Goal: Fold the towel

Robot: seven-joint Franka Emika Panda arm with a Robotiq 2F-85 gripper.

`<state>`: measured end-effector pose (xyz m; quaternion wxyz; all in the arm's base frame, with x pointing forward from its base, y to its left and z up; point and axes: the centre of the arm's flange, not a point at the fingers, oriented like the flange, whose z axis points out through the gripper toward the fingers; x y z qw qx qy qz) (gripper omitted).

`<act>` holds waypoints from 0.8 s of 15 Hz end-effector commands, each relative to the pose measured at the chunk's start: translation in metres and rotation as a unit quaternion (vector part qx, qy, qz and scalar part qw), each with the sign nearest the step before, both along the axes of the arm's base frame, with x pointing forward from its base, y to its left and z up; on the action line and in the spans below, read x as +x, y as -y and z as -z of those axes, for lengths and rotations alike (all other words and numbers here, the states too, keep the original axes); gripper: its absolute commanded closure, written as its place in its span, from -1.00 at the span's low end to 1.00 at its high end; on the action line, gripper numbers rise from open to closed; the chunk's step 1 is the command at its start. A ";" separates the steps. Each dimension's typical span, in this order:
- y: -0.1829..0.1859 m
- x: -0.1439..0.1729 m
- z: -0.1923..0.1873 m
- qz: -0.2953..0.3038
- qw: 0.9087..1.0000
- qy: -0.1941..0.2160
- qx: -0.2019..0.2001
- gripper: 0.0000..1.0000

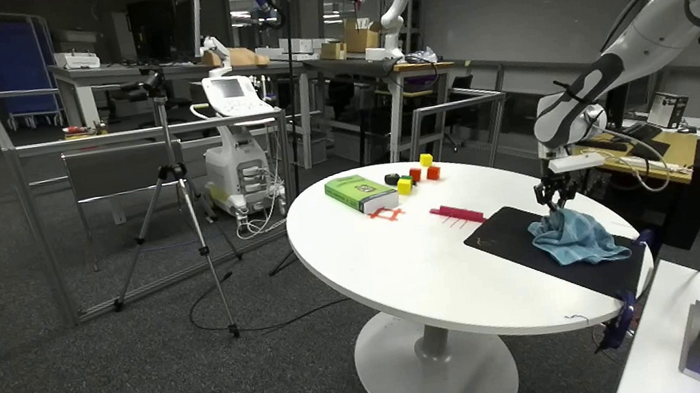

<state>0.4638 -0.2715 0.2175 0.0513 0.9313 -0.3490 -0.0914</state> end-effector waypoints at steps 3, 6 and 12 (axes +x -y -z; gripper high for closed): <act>0.015 -0.013 0.026 0.012 0.999 0.030 -0.044 0.95; 0.010 -0.031 0.040 0.006 0.998 0.021 -0.053 0.95; -0.006 -0.056 0.049 -0.016 0.998 0.008 -0.064 0.95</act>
